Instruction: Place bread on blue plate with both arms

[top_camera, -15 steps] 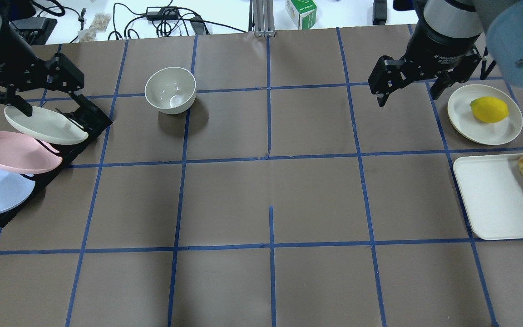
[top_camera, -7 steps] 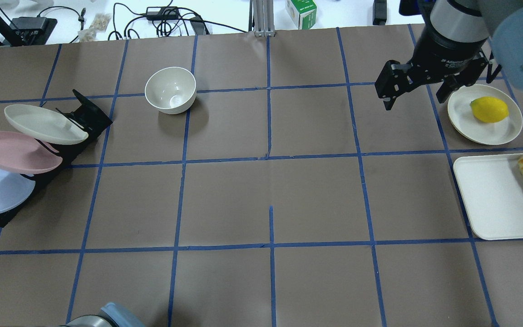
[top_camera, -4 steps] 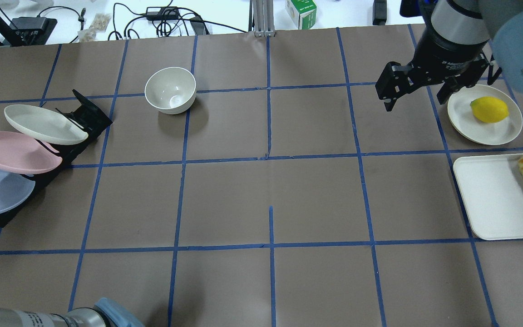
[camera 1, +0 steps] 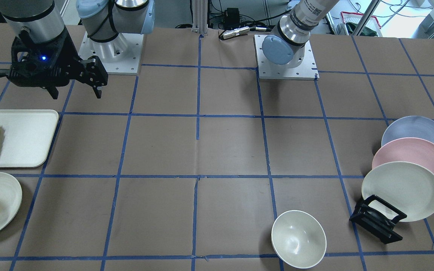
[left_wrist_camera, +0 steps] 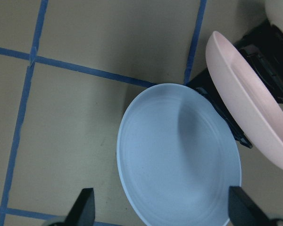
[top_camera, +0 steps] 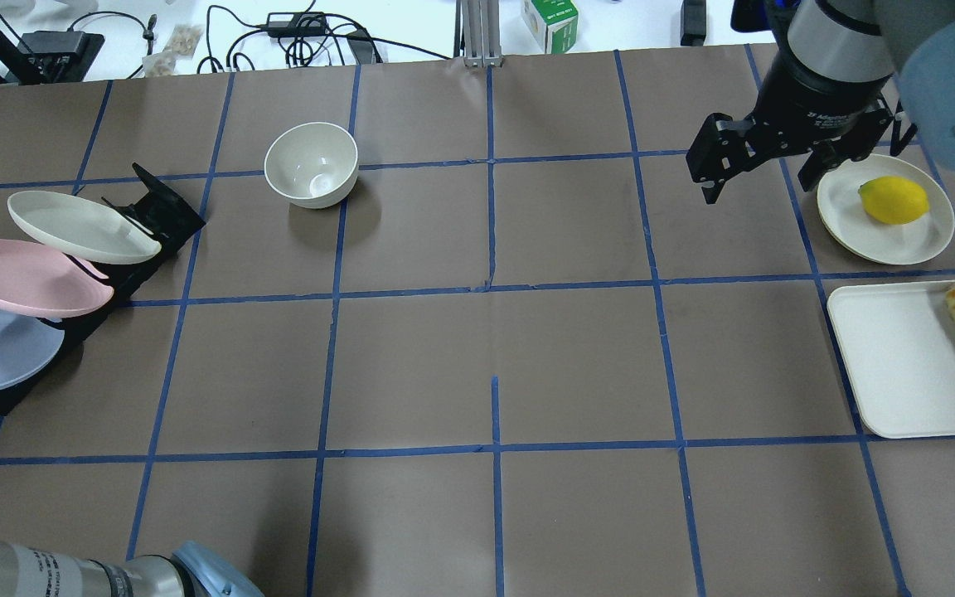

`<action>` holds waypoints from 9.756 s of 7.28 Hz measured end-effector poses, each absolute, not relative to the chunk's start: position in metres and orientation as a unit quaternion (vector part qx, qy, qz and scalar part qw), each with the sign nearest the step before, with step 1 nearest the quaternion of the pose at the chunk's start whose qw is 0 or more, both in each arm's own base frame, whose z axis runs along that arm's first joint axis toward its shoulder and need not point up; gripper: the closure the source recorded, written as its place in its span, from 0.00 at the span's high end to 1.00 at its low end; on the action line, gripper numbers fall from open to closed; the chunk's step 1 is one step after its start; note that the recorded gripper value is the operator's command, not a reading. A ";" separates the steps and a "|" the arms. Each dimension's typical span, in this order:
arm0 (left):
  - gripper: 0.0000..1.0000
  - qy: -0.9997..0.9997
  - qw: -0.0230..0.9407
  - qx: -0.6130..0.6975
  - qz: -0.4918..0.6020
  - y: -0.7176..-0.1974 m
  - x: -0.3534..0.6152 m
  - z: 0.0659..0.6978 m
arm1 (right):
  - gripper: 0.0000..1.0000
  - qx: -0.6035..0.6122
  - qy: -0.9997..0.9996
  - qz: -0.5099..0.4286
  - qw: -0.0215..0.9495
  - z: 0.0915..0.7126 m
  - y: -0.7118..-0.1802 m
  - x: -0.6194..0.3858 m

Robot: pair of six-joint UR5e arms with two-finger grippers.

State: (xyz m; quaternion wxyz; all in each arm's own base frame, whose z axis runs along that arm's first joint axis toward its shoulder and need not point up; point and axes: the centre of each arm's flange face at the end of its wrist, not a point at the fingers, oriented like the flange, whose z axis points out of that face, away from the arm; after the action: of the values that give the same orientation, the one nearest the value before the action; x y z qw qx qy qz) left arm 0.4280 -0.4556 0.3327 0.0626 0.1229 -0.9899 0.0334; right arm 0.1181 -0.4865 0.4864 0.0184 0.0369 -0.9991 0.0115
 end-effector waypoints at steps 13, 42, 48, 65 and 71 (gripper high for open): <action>0.00 -0.987 0.063 0.146 -0.018 -0.459 0.452 0.281 | 1.00 0.032 -0.999 0.012 0.015 0.489 -0.485 0.114; 0.00 -0.951 0.186 0.235 0.077 -0.562 -0.145 0.293 | 1.00 0.032 -0.999 0.014 0.020 0.491 -0.484 0.110; 0.00 -0.964 0.184 0.192 0.025 -0.506 -0.234 0.225 | 1.00 0.039 -0.999 0.009 0.019 0.488 -0.485 0.097; 1.00 -0.996 -0.045 0.070 0.024 -0.565 -0.119 0.428 | 1.00 0.122 -0.992 -0.019 0.009 0.325 -0.477 -0.200; 1.00 -0.996 -0.047 0.071 0.014 -0.524 -0.100 0.474 | 0.99 0.122 -0.992 -0.037 -0.027 0.197 -0.461 -0.330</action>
State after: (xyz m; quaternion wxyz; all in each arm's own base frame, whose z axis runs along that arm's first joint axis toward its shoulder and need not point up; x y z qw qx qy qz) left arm -0.0997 -0.5239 0.4735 -0.0472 0.0710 -0.9963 0.0137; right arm -0.3302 -0.4608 0.1968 -0.0271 0.1219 -0.9915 -0.0365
